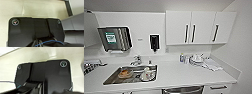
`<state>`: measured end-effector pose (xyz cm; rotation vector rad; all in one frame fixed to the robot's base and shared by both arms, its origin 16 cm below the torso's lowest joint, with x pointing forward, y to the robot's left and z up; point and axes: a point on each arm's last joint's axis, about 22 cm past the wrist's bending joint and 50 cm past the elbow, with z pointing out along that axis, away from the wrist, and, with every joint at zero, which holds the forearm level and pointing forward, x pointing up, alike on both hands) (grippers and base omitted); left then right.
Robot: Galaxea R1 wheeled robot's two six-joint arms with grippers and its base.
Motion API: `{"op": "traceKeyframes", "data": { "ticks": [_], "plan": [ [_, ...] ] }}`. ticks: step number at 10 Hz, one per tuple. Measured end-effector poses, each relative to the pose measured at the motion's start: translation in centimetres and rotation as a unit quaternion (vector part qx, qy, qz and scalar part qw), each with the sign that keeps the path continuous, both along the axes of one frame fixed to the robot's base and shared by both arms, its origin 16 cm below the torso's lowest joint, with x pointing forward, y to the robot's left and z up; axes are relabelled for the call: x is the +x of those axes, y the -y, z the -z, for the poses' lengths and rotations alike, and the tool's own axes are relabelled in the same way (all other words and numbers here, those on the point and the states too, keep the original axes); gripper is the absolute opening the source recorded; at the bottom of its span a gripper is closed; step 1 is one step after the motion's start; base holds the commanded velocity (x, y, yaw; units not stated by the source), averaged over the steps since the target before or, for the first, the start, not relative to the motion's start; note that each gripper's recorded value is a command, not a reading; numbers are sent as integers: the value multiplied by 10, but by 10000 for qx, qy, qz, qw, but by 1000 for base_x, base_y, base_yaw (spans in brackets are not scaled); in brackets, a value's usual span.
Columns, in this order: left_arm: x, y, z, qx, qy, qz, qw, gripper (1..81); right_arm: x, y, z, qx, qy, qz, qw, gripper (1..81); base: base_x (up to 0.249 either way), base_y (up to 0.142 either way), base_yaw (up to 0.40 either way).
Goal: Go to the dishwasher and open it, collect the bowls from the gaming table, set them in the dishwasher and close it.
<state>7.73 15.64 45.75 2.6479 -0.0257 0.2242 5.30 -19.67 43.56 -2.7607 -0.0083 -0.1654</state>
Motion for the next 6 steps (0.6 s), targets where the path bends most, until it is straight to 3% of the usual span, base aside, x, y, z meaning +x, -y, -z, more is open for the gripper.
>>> {"op": "traceKeyframes", "data": {
  "ticks": [4, 6],
  "plan": [
    [0, 1, -3, -50, 19, -12, 10000, 811, 0, 5, -1, 6, 0, 5, 10000, 811, 0, 0, 0],
    [3, -12, -6, -54, 143, -92, 9998, 811, -1, 7, -7, 127, -10, 16, 9999, 811, 0, 0, 0]
  ]
}}
